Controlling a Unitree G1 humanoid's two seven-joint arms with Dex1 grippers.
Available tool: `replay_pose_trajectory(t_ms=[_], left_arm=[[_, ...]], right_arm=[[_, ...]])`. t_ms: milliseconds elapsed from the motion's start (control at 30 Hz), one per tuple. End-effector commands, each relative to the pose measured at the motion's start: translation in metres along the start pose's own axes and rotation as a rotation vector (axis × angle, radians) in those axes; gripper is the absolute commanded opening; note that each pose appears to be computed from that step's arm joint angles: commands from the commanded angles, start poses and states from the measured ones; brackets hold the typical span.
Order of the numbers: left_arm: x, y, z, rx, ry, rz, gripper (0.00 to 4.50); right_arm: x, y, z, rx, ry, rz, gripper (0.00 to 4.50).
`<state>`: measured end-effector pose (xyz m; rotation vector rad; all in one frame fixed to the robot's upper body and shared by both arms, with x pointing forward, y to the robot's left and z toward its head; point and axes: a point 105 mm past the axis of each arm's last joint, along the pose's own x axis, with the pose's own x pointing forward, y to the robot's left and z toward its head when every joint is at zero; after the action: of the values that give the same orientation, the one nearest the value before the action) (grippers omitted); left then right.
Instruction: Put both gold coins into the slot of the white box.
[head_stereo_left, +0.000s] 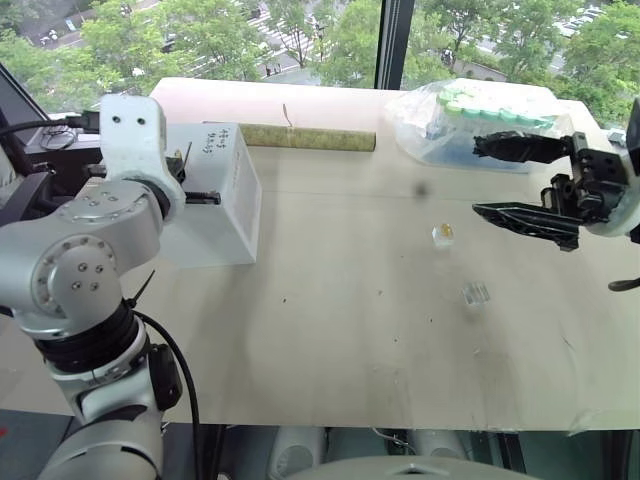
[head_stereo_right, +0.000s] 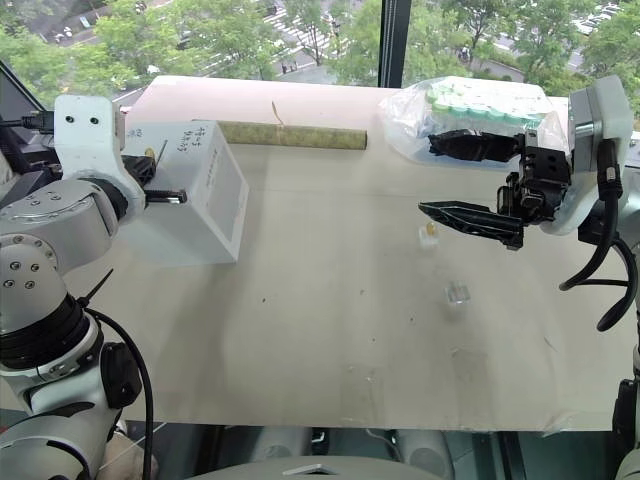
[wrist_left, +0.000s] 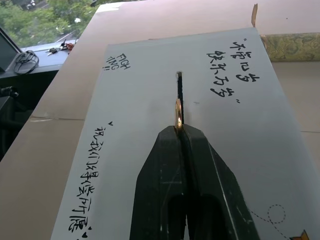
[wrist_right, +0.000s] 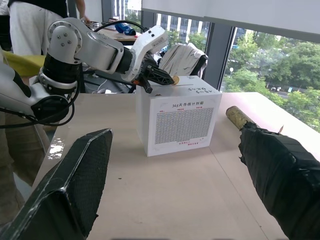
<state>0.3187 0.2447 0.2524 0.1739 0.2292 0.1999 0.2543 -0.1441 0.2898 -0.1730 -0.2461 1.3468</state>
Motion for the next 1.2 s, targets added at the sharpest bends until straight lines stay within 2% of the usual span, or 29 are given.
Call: replay_pose_trajectory(t_ms=[33,300,400,500,533,567,633,733,800,833,933,1000,1067,1133,1167,1200], left_arm=[[-0.001,0.002,0.004,-0.006,-0.006,0.007,0.00],[0.002,0.009,-0.002,0.005,0.033,0.036,0.00],[0.000,0.011,0.002,0.000,0.018,0.047,0.79],[-0.006,0.006,0.010,-0.017,-0.033,0.005,2.15],[-0.011,0.003,0.015,-0.017,-0.062,-0.035,2.15],[-0.018,0.001,0.020,-0.008,-0.100,-0.081,2.15],[-0.043,-0.013,0.039,-0.005,-0.274,-0.288,2.15],[-0.077,-0.051,0.041,-0.051,-0.356,-0.741,2.15],[-0.096,-0.067,0.043,-0.100,-0.410,-0.932,2.15],[-0.105,-0.076,0.041,-0.073,-0.437,-0.996,2.15],[-0.120,-0.107,0.009,0.114,-0.350,-1.153,2.15],[-0.120,-0.115,-0.003,0.159,-0.332,-1.198,2.15],[-0.120,-0.120,-0.015,0.165,-0.311,-1.265,2.20],[-0.117,-0.123,-0.020,0.160,-0.321,-1.290,2.20],[-0.115,-0.123,-0.021,0.148,-0.325,-1.300,2.20],[-0.114,-0.123,-0.021,0.139,-0.325,-1.309,2.20]], right_arm=[[-0.002,0.004,0.013,-0.060,-0.004,0.003,4.37],[-0.003,0.003,0.012,-0.060,0.003,-0.002,4.37],[-0.004,0.003,0.011,-0.058,0.003,-0.004,4.50],[-0.005,0.002,0.008,-0.058,0.019,-0.023,4.50],[-0.005,0.001,0.005,-0.047,0.036,-0.038,4.50],[-0.005,-0.001,0.000,-0.033,0.059,-0.063,4.50],[-0.008,-0.017,-0.025,-0.038,0.175,-0.225,4.50],[-0.004,-0.021,-0.055,0.049,0.287,-0.329,4.50],[-0.003,-0.024,-0.072,0.069,0.345,-0.417,4.50],[-0.004,-0.027,-0.080,0.061,0.384,-0.470,4.50],[-0.012,-0.037,-0.115,0.055,0.561,-0.630,4.50],[-0.011,-0.041,-0.129,0.147,0.566,-0.710,4.50],[-0.009,-0.043,-0.141,0.199,0.568,-0.758,4.01],[-0.007,-0.046,-0.147,0.242,0.557,-0.805,3.22],[-0.006,-0.047,-0.148,0.258,0.549,-0.821,2.60],[-0.005,-0.049,-0.149,0.276,0.543,-0.837,2.18]])
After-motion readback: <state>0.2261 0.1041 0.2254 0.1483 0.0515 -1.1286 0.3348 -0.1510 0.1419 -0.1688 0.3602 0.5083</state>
